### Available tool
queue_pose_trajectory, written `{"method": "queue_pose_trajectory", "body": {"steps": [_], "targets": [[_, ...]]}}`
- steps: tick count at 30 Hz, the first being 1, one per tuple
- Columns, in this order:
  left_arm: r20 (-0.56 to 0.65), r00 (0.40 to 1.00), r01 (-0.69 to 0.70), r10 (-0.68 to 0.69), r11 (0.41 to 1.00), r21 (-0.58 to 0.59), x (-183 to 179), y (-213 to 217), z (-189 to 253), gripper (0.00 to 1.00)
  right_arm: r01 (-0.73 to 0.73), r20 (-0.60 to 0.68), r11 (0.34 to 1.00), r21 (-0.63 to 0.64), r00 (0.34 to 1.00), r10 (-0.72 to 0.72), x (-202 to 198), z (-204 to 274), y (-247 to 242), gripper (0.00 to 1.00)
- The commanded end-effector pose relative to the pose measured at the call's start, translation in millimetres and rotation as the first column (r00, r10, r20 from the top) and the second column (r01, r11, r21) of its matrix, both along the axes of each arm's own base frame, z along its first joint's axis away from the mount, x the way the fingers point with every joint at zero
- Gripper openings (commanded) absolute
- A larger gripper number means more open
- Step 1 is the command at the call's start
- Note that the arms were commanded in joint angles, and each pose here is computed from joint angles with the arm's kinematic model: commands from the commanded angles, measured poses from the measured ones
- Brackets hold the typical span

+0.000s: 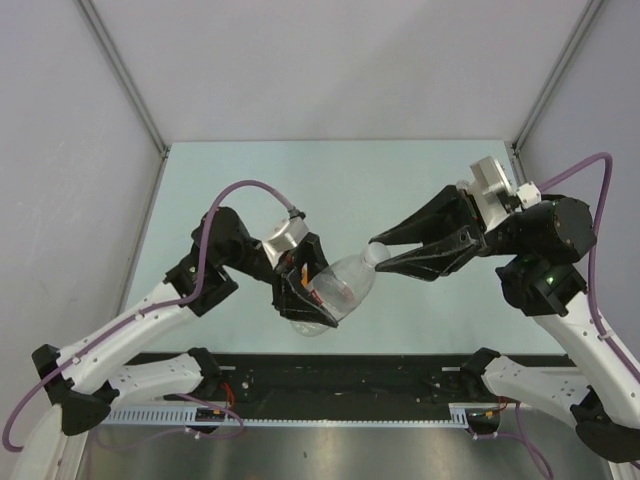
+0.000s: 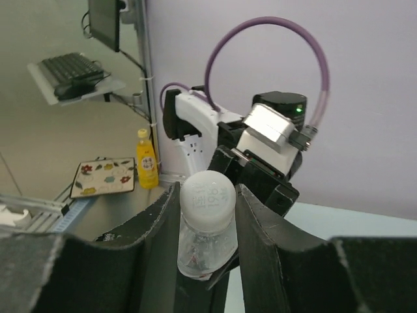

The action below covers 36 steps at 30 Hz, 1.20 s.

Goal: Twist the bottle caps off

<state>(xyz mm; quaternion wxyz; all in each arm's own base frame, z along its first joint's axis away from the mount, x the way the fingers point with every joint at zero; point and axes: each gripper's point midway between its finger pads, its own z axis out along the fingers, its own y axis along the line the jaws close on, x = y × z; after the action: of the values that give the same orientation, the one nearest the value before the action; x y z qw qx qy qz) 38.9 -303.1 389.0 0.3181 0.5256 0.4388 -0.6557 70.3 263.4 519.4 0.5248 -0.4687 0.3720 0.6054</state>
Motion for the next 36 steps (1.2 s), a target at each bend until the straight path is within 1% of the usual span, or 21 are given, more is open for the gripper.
{"method": "queue_pose_trajectory", "body": {"steps": [1,2,7,8,10,11,14,19,22,23,25,27,29,36], "targets": [[0.164,0.974,0.187,-0.158,0.965,-0.183,-30,18,58,0.0,-0.19,-0.06,0.963,-0.19,0.982,0.182,-13,-58,11,0.0],[0.165,0.972,0.2,-0.169,0.961,-0.193,-31,18,61,0.0,-0.203,-0.079,0.956,-0.209,0.978,0.191,-15,-63,11,0.0],[0.17,0.962,0.247,-0.212,0.943,-0.224,-34,19,68,0.0,-0.267,-0.051,0.934,-0.236,0.964,0.263,-28,-74,11,0.0],[0.181,0.958,0.265,-0.224,0.931,-0.25,-38,23,76,0.0,-0.278,-0.048,0.93,-0.239,0.96,0.275,-30,-75,11,0.0],[0.171,0.954,0.283,-0.245,0.924,-0.255,-38,21,76,0.0,-0.3,-0.035,0.923,-0.242,0.953,0.3,-35,-77,10,0.0],[0.178,0.95,0.3,-0.258,0.913,-0.276,-42,25,81,0.0,-0.305,-0.04,0.92,-0.246,0.952,0.304,-36,-78,10,0.0],[0.172,0.944,0.322,-0.283,0.903,-0.284,-42,26,82,0.0,-0.315,-0.03,0.915,-0.25,0.948,0.318,-40,-80,9,0.0],[0.168,0.944,0.321,-0.284,0.909,-0.267,-39,22,79,0.0,-0.313,-0.032,0.915,-0.256,0.948,0.315,-41,-82,8,0.0],[0.152,0.957,0.278,-0.248,0.932,-0.234,-28,11,70,0.0,-0.296,-0.033,0.92,-0.255,0.954,0.298,-39,-82,8,0.0],[0.163,0.96,0.264,-0.23,0.936,-0.235,-28,13,72,0.0,-0.294,-0.033,0.922,-0.254,0.955,0.295,-39,-81,8,0.0],[0.163,0.971,0.21,-0.177,0.953,-0.219,-19,6,66,0.0,-0.287,-0.039,0.923,-0.255,0.957,0.286,-38,-81,9,0.0],[0.185,0.975,0.168,-0.126,0.958,-0.234,-17,7,72,0.0,-0.277,-0.043,0.927,-0.253,0.96,0.275,-36,-81,9,0.0],[0.183,0.98,0.117,-0.079,0.97,-0.212,-8,4,66,0.0,-0.259,-0.04,0.934,-0.246,0.966,0.257,-33,-78,8,0.0],[0.166,0.986,0.055,-0.022,0.979,-0.197,6,9,57,0.0,-0.28,-0.008,0.936,-0.213,0.958,0.285,-44,-62,-4,0.0]]}}
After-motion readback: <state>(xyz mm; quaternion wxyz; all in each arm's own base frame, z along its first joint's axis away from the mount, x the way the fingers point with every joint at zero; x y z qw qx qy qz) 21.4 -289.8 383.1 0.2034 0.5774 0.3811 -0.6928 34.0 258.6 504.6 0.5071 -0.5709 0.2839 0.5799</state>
